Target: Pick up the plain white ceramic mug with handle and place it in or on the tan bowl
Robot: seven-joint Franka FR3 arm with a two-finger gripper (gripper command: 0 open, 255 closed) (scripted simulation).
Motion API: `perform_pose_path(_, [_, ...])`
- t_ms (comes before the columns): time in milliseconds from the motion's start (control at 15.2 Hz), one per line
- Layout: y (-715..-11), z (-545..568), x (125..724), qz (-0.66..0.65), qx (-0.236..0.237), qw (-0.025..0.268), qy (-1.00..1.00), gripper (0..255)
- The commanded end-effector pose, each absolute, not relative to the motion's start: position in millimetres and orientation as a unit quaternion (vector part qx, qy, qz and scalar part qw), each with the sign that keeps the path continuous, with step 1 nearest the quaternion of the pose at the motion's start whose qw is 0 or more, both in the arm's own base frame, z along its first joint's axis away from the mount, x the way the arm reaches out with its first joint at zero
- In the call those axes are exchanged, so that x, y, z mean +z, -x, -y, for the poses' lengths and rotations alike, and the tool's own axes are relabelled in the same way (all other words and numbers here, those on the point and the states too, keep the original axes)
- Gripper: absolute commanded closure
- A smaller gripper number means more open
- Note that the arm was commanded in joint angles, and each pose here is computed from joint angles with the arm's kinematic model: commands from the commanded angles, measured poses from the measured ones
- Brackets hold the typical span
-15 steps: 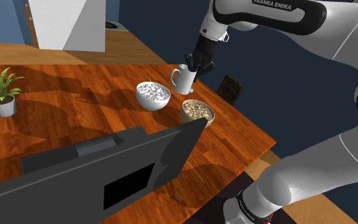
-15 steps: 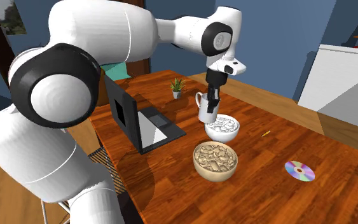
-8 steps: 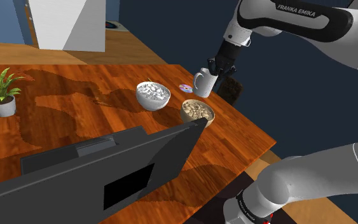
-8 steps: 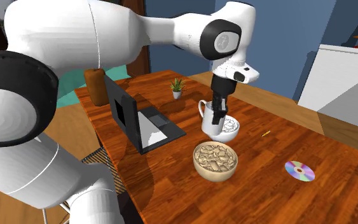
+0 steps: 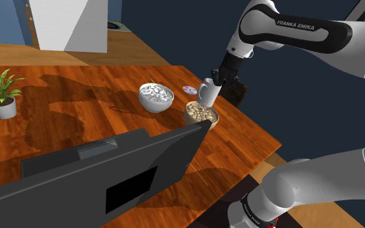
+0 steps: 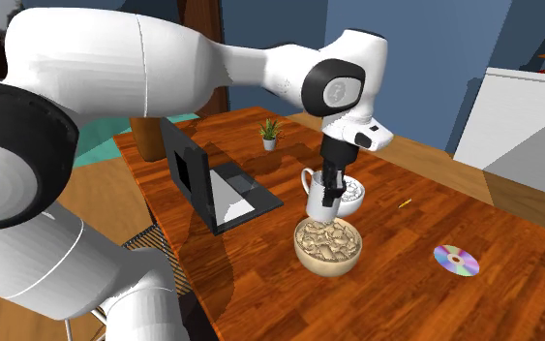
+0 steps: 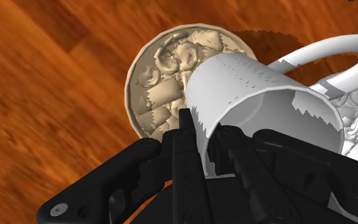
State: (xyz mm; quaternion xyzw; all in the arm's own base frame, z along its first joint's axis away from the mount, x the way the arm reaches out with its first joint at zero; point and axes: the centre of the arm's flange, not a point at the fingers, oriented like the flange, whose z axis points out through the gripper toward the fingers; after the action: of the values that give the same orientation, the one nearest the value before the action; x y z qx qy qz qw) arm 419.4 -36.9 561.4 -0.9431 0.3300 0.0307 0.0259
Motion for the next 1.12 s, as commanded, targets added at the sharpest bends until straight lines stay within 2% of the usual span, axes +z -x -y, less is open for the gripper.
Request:
perform_pose_path(0, [-419, 37, 550, -0.330, 0.030, 0.026, 0.943, 255])
perform_pose_path(594, [-419, 37, 505, -0.330, 0.030, 0.026, 0.943, 255])
perform_pose_path(1056, [-419, 37, 505, -0.330, 0.030, 0.026, 0.943, 255])
